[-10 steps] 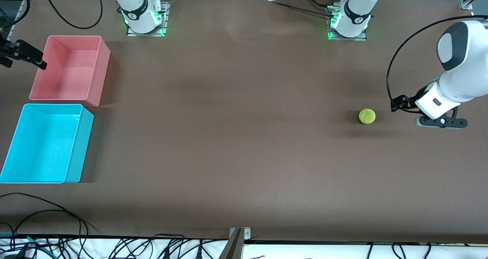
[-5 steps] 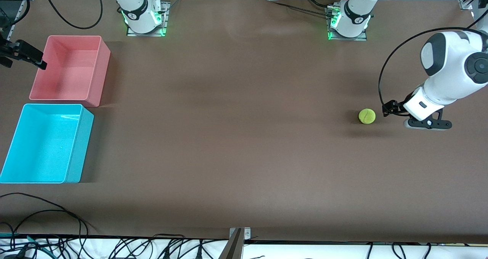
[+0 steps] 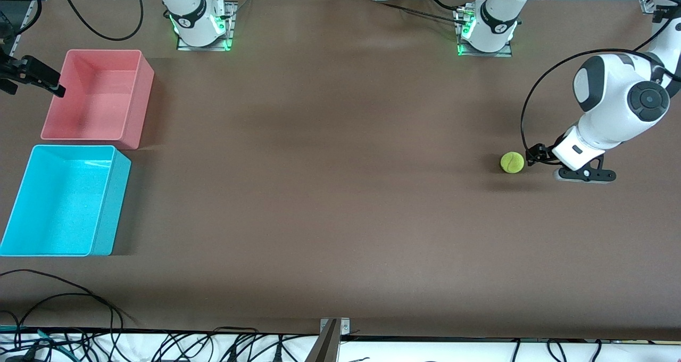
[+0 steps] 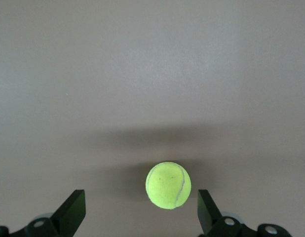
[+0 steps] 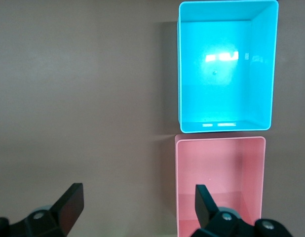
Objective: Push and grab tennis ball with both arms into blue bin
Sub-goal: 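Lower the left gripper behind the tennis ball, fingers closed, then push the tennis ball with the left gripper toward the right gripper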
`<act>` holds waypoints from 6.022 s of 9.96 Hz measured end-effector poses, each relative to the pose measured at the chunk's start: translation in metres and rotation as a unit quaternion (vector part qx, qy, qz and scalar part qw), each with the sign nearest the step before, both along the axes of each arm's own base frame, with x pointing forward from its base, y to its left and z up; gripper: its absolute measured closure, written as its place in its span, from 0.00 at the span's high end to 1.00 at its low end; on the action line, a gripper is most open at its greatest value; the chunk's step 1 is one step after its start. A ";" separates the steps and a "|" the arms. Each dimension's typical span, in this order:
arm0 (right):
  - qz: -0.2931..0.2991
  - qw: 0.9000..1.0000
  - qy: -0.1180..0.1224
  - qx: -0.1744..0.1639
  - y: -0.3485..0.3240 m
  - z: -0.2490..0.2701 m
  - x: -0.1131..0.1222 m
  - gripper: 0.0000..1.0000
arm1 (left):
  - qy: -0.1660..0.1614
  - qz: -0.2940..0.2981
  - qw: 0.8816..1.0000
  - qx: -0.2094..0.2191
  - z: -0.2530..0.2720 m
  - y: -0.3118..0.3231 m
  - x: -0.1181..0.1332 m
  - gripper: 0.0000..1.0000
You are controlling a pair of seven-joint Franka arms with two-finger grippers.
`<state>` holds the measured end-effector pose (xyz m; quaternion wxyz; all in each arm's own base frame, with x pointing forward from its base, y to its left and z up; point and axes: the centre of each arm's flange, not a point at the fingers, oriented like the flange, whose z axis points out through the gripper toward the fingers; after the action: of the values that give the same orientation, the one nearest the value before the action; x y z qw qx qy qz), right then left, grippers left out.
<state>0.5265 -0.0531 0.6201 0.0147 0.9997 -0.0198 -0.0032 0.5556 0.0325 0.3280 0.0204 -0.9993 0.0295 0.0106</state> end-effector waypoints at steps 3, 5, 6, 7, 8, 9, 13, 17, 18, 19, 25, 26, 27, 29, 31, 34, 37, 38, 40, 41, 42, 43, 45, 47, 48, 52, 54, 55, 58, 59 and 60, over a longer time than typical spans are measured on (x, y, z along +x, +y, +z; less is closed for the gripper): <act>0.000 1.000 0.000 0.000 0.000 0.000 0.000 1.00 | 0.010 0.028 0.999 -0.021 -0.030 0.006 -0.022 1.00; 0.000 1.000 0.000 0.000 0.000 0.000 0.000 1.00 | 0.014 0.029 0.999 -0.023 -0.031 0.005 -0.035 1.00; 0.000 1.000 0.000 0.000 0.000 0.000 0.000 1.00 | 0.014 0.030 0.999 -0.023 -0.028 0.005 -0.043 1.00; 0.000 1.000 0.000 0.000 0.000 0.000 0.000 1.00 | 0.015 0.030 0.999 -0.024 -0.026 0.004 -0.051 1.00; 0.000 1.000 0.000 0.000 0.000 0.000 0.000 1.00 | 0.015 0.030 0.999 -0.024 -0.026 0.004 -0.056 1.00; 0.000 1.000 0.000 0.000 0.000 0.000 0.000 1.00 | 0.011 0.029 0.999 -0.024 -0.028 0.003 -0.060 0.98; 0.000 1.000 0.000 0.000 0.000 0.000 0.000 1.00 | 0.011 0.023 0.999 -0.024 -0.044 -0.004 -0.074 0.76; 0.000 1.000 0.000 0.000 0.000 0.000 0.000 1.00 | 0.019 -0.089 0.995 -0.028 -0.047 -0.006 -0.078 0.20; 0.000 1.000 0.000 0.000 0.000 0.000 0.000 1.00 | 0.020 -0.147 0.989 -0.030 -0.047 -0.002 -0.078 0.06; 0.000 1.000 0.000 0.000 0.000 0.000 0.000 1.00 | 0.021 -0.188 0.981 -0.032 -0.047 0.003 -0.079 0.01; 0.000 1.000 0.000 0.000 0.000 0.000 0.000 1.00 | 0.006 -0.490 0.871 -0.030 -0.048 0.033 -0.078 0.01; 0.000 1.000 0.000 0.000 0.000 0.000 0.000 1.00 | 0.001 -0.516 0.856 -0.025 -0.052 0.038 -0.077 0.01; 0.000 1.000 0.000 0.000 0.000 0.000 0.000 1.00 | -0.001 -0.540 0.841 -0.023 -0.060 0.040 -0.076 0.01; 0.000 1.000 0.000 0.000 0.000 0.000 0.000 1.00 | 0.003 -0.565 0.825 -0.024 -0.083 0.040 -0.075 0.01; 0.000 1.000 0.000 0.000 0.000 0.000 0.000 1.00 | 0.007 -0.583 0.812 -0.026 -0.103 0.044 -0.073 0.01; 0.000 1.000 0.000 0.000 0.000 0.000 0.000 1.00 | 0.006 -0.588 0.809 -0.024 -0.113 0.056 -0.059 0.01; 0.000 1.000 0.000 0.000 0.000 0.000 0.000 1.00 | 0.008 -0.613 0.790 -0.025 -0.126 0.059 -0.043 0.01; 0.000 1.000 0.000 0.000 0.000 0.000 0.000 1.00 | 0.008 -0.634 0.773 -0.025 -0.128 0.059 -0.038 0.01; 0.000 1.000 0.000 0.000 0.000 0.000 0.000 1.00 | 0.005 -0.667 0.744 -0.027 -0.131 0.055 -0.033 0.01; 0.000 1.000 0.000 0.000 0.000 0.000 0.000 1.00 | 0.004 -0.676 0.736 -0.028 -0.131 0.050 -0.032 0.01; 0.000 1.000 0.000 0.000 0.000 0.000 0.000 1.00 | 0.003 -0.682 0.731 -0.030 -0.131 0.045 -0.031 0.01; 0.000 1.000 0.000 0.000 0.000 0.000 0.000 1.00 | 0.002 -0.685 0.728 -0.032 -0.132 0.040 -0.030 0.01; 0.000 1.000 0.000 0.000 0.000 0.000 0.000 1.00 | 0.000 -0.685 0.727 -0.036 -0.134 0.036 -0.030 0.01; 0.000 1.000 0.000 0.000 0.000 0.000 0.000 1.00 | 0.000 -0.678 0.734 -0.037 -0.136 0.045 -0.032 0.01; 0.000 1.000 0.000 0.000 0.000 0.000 0.000 1.00 | 0.001 -0.674 0.738 -0.038 -0.137 0.053 -0.034 0.01; 0.000 1.000 0.000 0.000 0.000 0.000 0.000 1.00 | -0.001 -0.666 0.744 -0.042 -0.139 0.060 -0.035 0.01; 0.000 1.000 0.000 0.000 0.000 0.000 0.000 1.00 | -0.013 -0.656 0.752 -0.058 -0.143 0.040 -0.034 0.01; 0.000 1.000 0.000 0.000 0.000 0.000 0.000 1.00 | -0.019 -0.641 0.764 -0.073 -0.147 0.012 -0.033 0.01; 0.000 1.000 0.000 0.000 0.000 0.000 0.000 1.00 | -0.031 -0.578 0.809 -0.103 -0.141 -0.102 -0.029 0.01; 0.000 1.000 0.000 0.000 0.000 0.000 0.000 1.00 | -0.034 -0.572 0.813 -0.102 -0.137 -0.116 -0.026 0.01; 0.000 1.000 0.000 0.000 0.000 0.000 0.000 1.00 | -0.035 -0.568 0.816 -0.101 -0.136 -0.115 -0.024 0.01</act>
<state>0.5265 -0.0536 0.6202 0.0147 0.9997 -0.0202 -0.0031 0.5312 -0.0827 0.1925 -0.0773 -0.8009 0.5924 -0.0411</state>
